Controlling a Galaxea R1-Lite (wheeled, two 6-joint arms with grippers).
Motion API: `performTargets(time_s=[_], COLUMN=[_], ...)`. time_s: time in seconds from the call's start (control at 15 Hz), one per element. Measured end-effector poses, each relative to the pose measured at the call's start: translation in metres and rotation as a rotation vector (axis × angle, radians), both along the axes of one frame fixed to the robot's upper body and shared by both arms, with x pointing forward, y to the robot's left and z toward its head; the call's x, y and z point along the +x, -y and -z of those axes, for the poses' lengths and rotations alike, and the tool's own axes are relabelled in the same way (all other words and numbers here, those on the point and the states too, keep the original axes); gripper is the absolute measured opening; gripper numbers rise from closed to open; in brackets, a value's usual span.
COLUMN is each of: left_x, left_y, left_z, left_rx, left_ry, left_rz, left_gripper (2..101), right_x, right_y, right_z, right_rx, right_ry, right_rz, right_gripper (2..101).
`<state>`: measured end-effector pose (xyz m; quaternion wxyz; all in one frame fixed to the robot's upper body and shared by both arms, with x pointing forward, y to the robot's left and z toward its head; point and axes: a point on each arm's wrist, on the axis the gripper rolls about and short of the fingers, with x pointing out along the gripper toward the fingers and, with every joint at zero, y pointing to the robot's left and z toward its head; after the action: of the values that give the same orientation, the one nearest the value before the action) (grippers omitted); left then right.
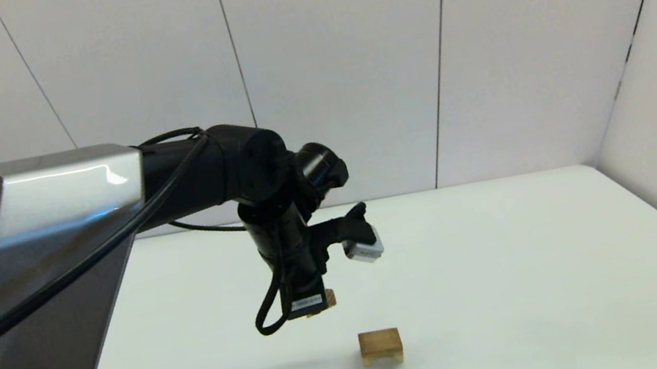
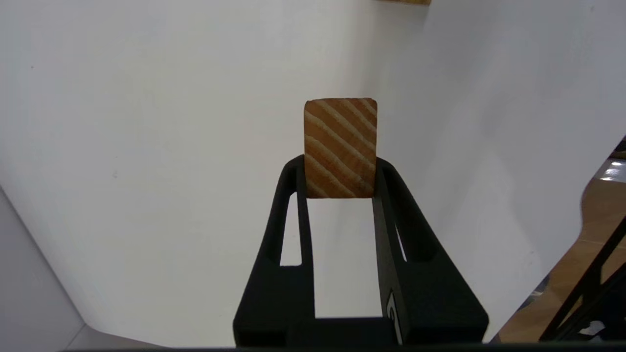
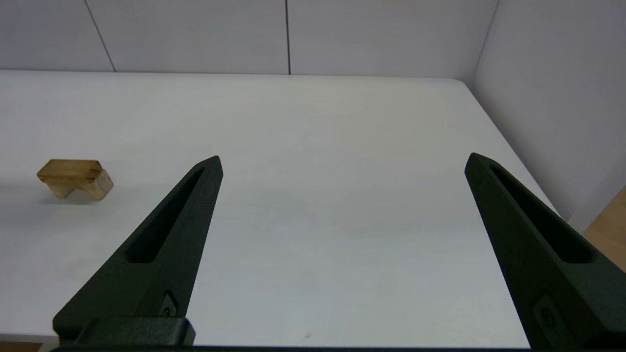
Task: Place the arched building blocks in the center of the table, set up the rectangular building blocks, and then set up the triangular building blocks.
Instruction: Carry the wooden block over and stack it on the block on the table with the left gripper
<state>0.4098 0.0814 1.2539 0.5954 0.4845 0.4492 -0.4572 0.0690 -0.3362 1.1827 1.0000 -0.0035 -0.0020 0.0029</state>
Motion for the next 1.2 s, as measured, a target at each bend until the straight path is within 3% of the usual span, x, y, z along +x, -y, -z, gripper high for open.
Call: performTargets(time_s=[0.67,1.2], left_x=[-0.014,-0.031], left_y=[0.025,0.061], left_z=[0.015,0.026], left_rx=[-0.019,-0.067], left_ry=[-0.051,-0.01], left_rz=[-0.191,-0.106], left_gripper=[21.6,21.6], right_x=[0.0,0.0], right_y=[0.0,0.0], right_z=[0.0,0.0], right_rx=[0.0,0.0], right_ry=[0.0,0.0], right_rz=[0.0,0.0], right_gripper=[98.0,98.0])
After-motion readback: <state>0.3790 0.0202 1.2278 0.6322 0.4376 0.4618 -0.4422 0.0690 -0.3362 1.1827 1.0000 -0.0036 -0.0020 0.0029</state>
